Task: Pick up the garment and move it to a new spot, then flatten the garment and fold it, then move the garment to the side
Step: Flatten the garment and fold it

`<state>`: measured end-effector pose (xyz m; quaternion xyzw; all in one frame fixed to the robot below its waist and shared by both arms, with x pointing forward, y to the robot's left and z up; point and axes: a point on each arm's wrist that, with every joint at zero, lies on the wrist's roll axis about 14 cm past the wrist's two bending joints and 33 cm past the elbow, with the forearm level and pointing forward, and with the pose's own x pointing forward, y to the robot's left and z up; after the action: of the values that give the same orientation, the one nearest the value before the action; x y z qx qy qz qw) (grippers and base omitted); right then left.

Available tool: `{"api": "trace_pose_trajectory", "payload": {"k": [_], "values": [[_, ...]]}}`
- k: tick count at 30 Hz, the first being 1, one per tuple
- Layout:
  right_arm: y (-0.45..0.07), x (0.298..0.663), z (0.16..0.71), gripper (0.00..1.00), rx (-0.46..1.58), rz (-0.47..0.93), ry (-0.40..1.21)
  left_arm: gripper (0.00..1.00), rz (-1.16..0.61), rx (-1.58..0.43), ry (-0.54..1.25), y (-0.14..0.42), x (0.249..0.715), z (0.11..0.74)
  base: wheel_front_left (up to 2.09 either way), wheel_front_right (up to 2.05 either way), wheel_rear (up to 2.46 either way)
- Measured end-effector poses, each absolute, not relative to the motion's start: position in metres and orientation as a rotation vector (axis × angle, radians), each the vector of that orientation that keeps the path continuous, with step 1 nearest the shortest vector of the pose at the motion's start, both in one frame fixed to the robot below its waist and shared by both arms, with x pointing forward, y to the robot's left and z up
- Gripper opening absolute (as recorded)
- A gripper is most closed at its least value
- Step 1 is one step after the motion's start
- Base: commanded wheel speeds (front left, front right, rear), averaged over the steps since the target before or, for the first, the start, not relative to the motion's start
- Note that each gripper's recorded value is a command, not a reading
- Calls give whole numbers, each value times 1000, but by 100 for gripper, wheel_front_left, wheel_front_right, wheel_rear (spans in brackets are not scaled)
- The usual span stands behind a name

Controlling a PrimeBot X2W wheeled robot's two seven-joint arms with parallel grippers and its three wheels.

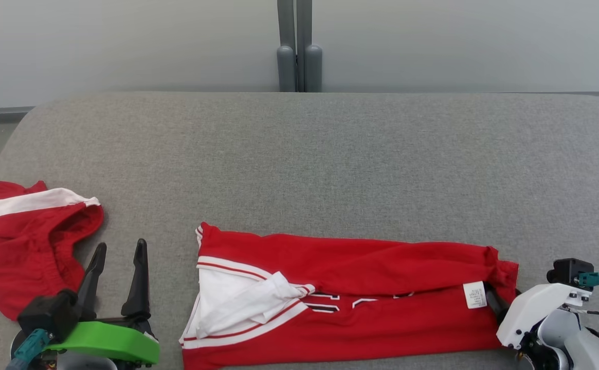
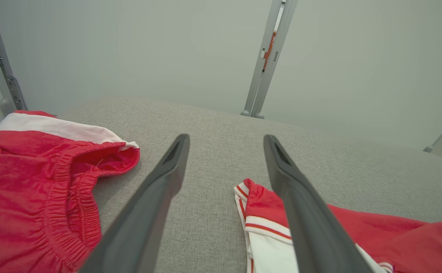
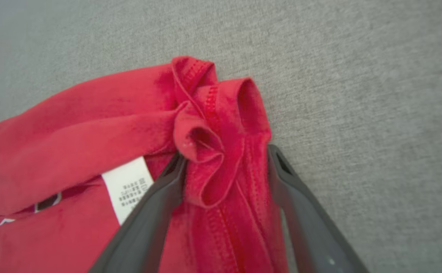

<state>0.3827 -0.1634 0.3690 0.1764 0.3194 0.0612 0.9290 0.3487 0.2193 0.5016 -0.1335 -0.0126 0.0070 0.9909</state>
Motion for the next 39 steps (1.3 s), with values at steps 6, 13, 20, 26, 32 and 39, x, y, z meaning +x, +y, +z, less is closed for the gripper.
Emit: {"api": "trace_pose_trajectory", "payload": {"k": [6,13,20,26,32,39], "values": [[-140,385,372,0,404,185,705,100,29,-268,-20,223,345,499,0,0,0],[-137,401,390,0,417,210,665,100,22,-274,-14,220,345,497,0,0,0],[-194,420,423,0,342,146,584,100,6,-279,-16,213,350,498,0,0,0],[-231,434,466,0,312,98,457,100,-17,-286,-13,204,354,497,0,0,0],[-165,433,514,0,407,291,338,100,-29,-288,-13,200,354,498,0,0,0],[-64,404,531,0,522,550,351,100,-13,-292,3,204,346,493,0,0,0]]}}
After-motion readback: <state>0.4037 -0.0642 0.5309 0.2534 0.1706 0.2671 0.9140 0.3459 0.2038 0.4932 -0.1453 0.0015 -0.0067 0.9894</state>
